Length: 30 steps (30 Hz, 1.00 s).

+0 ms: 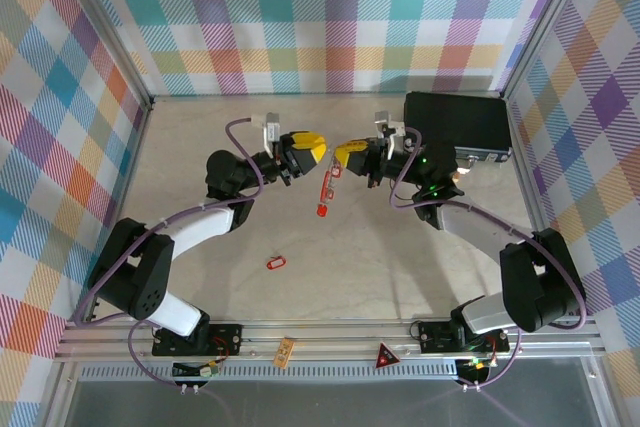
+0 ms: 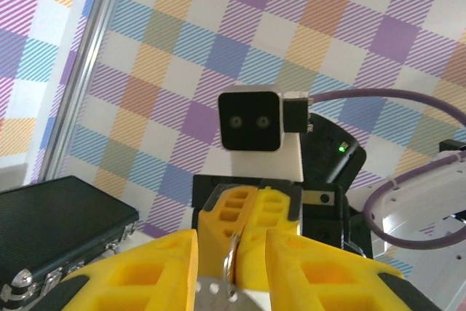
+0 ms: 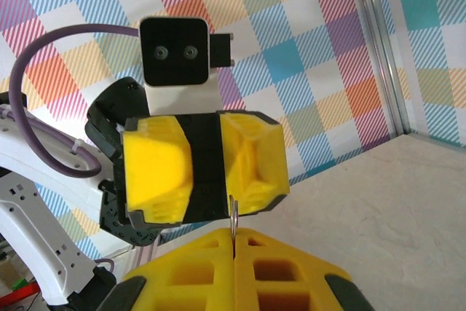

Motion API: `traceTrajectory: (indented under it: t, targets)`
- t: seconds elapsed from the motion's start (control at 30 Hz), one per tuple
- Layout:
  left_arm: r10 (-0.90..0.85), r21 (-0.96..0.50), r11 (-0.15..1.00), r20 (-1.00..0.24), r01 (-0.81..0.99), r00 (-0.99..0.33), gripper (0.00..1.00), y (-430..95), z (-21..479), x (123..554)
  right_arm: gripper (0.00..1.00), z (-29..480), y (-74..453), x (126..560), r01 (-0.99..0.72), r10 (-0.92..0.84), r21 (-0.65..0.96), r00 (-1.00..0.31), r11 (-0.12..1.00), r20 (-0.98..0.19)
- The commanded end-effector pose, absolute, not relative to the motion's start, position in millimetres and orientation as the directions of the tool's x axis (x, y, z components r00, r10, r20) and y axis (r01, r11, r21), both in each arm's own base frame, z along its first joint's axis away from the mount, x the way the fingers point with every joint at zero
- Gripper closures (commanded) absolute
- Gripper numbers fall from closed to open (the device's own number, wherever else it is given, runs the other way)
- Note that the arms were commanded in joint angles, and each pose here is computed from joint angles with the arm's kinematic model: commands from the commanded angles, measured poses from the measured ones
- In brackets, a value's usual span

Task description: Put the keys on the keyring

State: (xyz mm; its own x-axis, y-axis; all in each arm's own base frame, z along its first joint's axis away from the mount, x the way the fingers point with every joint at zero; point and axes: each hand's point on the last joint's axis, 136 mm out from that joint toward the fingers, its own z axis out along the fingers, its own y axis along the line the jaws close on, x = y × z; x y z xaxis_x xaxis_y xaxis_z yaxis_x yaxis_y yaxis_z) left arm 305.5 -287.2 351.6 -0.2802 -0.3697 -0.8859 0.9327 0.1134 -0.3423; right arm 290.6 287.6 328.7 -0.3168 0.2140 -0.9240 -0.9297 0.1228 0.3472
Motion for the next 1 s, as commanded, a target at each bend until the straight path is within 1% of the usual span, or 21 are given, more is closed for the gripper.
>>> traceTrajectory:
  t: [0.0,0.27,0.43,0.77,0.97]
  targets:
    - [-0.371,-0.292,0.06,-0.894,0.955,-0.25,0.7,-290.2,365.0,295.9,1.0,346.3,288.5,283.4,-0.952,0.236,0.293,-0.267,0.085,-0.934]
    - [-0.346,-0.309,0.092,-0.901,0.947,-0.261,0.72,-293.7,350.2,305.7,1.0,351.6,287.0,280.0,-0.956,0.238,0.28,-0.253,0.084,-0.938]
    - [-0.343,-0.306,0.063,-0.9,0.95,-0.267,0.73,-295.9,350.7,303.1,1.0,351.7,288.3,279.0,-0.957,0.227,0.279,-0.256,0.074,-0.94]
    - [-0.313,-0.303,0.026,-0.908,0.953,-0.28,0.8,-302.0,346.3,297.5,1.0,351.2,291.3,278.9,-0.957,0.216,0.283,-0.265,0.058,-0.94]
    - [-0.296,-0.304,0.008,-0.911,0.953,-0.288,0.8,-304.5,342.7,294.6,1.0,352.4,291.0,279.5,-0.958,0.221,0.281,-0.262,0.063,-0.939]
